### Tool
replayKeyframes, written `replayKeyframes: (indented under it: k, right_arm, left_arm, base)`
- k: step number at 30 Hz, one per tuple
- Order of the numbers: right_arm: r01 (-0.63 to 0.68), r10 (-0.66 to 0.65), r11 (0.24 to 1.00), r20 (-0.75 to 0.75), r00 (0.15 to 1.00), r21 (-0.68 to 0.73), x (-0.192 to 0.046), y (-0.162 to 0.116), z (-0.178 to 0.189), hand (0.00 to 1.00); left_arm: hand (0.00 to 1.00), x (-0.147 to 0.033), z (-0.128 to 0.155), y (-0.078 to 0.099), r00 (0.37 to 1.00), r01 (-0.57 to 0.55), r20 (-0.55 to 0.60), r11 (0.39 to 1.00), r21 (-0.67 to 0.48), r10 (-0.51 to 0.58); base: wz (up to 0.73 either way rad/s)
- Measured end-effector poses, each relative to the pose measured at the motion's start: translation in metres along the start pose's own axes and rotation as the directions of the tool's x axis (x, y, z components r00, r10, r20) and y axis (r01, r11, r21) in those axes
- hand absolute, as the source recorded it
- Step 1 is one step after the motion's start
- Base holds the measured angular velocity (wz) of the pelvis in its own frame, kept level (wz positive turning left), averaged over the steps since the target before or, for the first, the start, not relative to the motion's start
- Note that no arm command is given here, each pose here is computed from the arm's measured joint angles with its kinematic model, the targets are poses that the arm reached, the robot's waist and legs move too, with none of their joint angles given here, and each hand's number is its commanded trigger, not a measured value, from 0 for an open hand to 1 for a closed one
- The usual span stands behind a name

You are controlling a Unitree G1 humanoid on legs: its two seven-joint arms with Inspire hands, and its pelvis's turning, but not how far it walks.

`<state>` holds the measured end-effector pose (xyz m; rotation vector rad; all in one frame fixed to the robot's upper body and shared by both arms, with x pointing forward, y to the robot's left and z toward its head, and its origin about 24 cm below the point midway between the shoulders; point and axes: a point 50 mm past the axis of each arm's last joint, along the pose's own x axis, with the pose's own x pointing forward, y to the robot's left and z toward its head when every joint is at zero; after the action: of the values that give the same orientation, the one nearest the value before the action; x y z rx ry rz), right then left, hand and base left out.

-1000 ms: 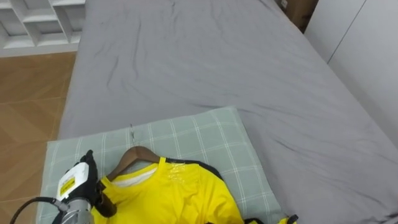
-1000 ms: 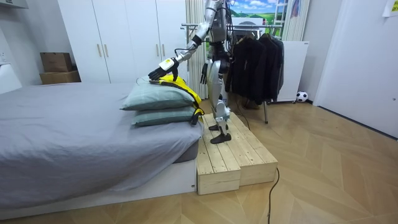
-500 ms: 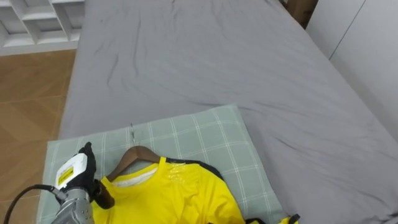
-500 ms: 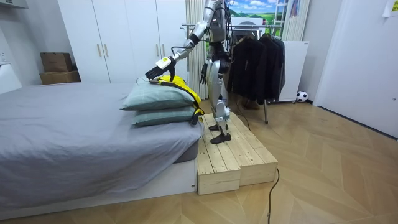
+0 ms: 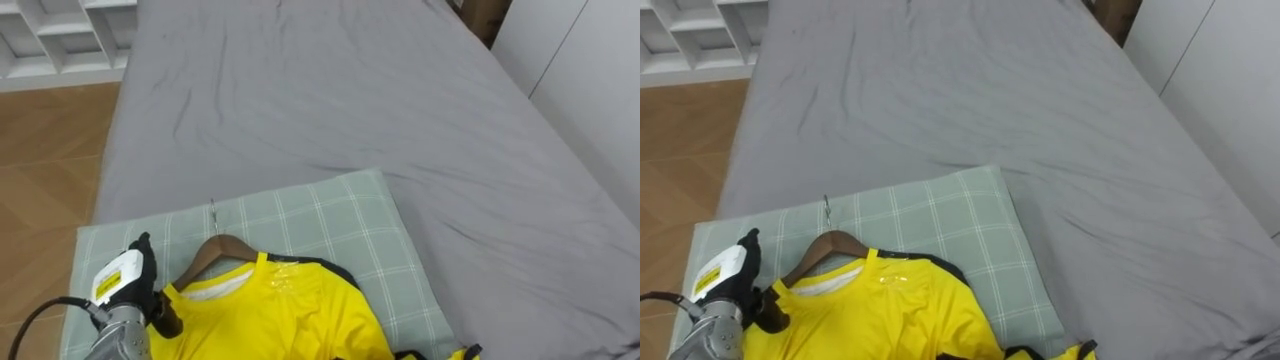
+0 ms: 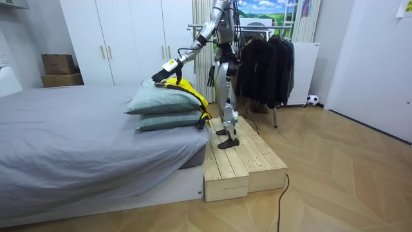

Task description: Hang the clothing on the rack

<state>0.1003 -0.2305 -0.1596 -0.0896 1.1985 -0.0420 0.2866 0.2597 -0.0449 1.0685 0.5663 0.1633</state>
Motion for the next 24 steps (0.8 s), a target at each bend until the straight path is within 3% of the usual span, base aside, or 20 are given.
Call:
replayKeyframes:
  k: [24]
  right_arm:
    - [-0.021, 0.021, 0.999, 0.002, 1.000, -0.048, 0.002, 0.001, 0.010, 0.00]
  left_arm:
    - [0.00, -0.009, 0.013, -0.028, 0.994, 0.110, 0.027, 0.994, 0.016, -0.110]
  base:
    - [0.01]
